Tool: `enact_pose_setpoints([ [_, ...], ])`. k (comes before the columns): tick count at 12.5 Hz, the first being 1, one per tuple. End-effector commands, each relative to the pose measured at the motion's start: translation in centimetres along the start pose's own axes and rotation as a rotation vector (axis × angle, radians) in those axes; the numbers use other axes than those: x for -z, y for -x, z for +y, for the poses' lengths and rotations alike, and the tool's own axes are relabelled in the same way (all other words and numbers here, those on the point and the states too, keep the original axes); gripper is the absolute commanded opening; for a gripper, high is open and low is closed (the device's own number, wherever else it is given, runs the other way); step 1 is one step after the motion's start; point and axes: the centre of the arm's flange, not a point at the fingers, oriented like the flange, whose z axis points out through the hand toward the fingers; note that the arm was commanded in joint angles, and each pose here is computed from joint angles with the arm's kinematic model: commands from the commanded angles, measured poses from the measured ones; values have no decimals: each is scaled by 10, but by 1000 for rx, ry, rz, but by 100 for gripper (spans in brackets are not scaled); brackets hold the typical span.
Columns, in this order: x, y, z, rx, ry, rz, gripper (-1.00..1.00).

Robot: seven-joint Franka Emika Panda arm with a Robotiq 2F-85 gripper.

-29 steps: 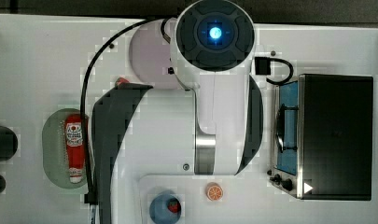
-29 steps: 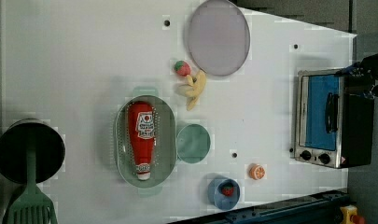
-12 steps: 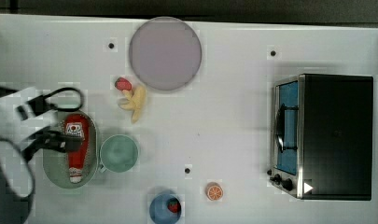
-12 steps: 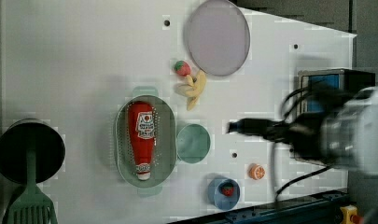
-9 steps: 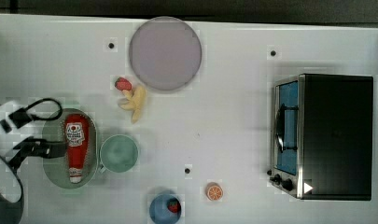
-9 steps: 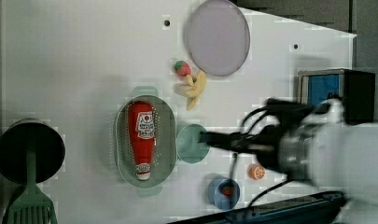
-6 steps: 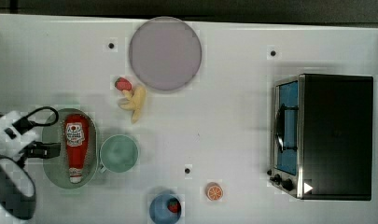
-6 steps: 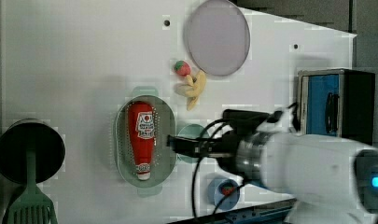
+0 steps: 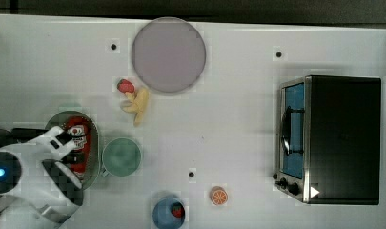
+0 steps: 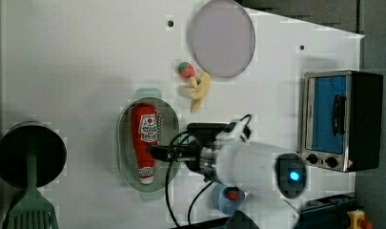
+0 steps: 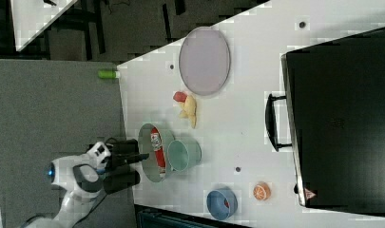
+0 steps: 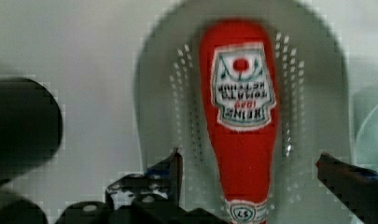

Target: Pick ketchup from strainer and place it on the table

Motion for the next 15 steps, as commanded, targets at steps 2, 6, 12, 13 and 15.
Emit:
enact_pose_setpoints([
  [2,-31,-12,3,-92,-21,13,100],
  [6,-61,-28,8,-20,-10,29,100],
  [12,-102,-34,2,-57,1,-10,100],
  [13,-107,-34,1,-48,7,-8,91],
  [15,-111,-34,1,-43,17,-5,41],
])
